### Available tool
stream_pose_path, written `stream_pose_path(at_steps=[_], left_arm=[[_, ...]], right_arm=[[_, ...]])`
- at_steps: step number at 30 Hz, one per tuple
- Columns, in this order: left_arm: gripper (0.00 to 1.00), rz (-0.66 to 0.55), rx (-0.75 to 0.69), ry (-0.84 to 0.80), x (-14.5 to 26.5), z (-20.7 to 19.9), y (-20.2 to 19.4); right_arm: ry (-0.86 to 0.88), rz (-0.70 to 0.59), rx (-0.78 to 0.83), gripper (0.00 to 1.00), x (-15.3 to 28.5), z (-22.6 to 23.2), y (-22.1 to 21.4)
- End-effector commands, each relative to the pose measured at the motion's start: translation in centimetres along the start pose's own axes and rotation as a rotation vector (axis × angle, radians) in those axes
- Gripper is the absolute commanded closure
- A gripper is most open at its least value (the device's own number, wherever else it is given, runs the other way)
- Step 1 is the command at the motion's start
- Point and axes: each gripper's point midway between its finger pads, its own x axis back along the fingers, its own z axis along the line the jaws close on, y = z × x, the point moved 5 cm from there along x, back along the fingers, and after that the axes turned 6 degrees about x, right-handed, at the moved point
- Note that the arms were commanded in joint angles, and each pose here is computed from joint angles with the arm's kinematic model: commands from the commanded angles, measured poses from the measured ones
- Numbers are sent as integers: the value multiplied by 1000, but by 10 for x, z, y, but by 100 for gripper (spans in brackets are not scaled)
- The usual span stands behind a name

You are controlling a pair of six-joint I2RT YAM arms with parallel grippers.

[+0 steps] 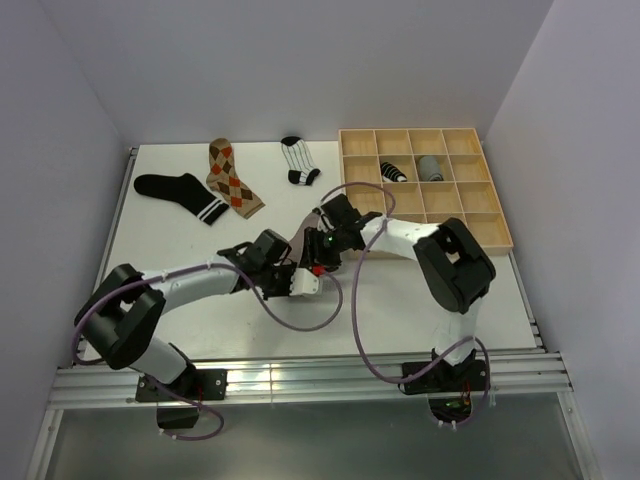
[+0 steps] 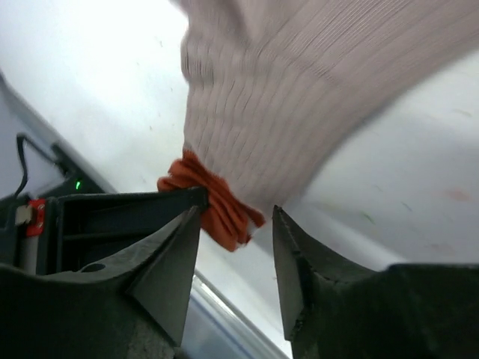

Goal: Roll the socks
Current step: Roll the sock at the center of the board.

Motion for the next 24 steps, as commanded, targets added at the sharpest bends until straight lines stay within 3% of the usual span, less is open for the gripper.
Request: stream_pose_path(at_steps=[1, 8, 14, 16, 21, 24], left_arm=[[100, 1, 208, -316, 16, -28, 3], [100, 42, 439, -561, 35, -12, -7], [100, 68, 618, -775, 33, -9, -14], [100, 69, 708, -884, 33, -12, -15], [100, 82, 836, -871, 16, 12, -22], [100, 143, 947, -884, 1, 17, -28]], right_arm=[[-96, -250, 48, 48, 33, 4, 29], [-183, -505, 2, 47, 81, -12, 42], [-171, -676, 31, 46, 105, -15, 27], [-160, -726, 82, 47, 115, -14, 18], [-161, -776, 277, 47, 116, 3, -5], [-195, -729, 417, 47, 95, 19, -20]])
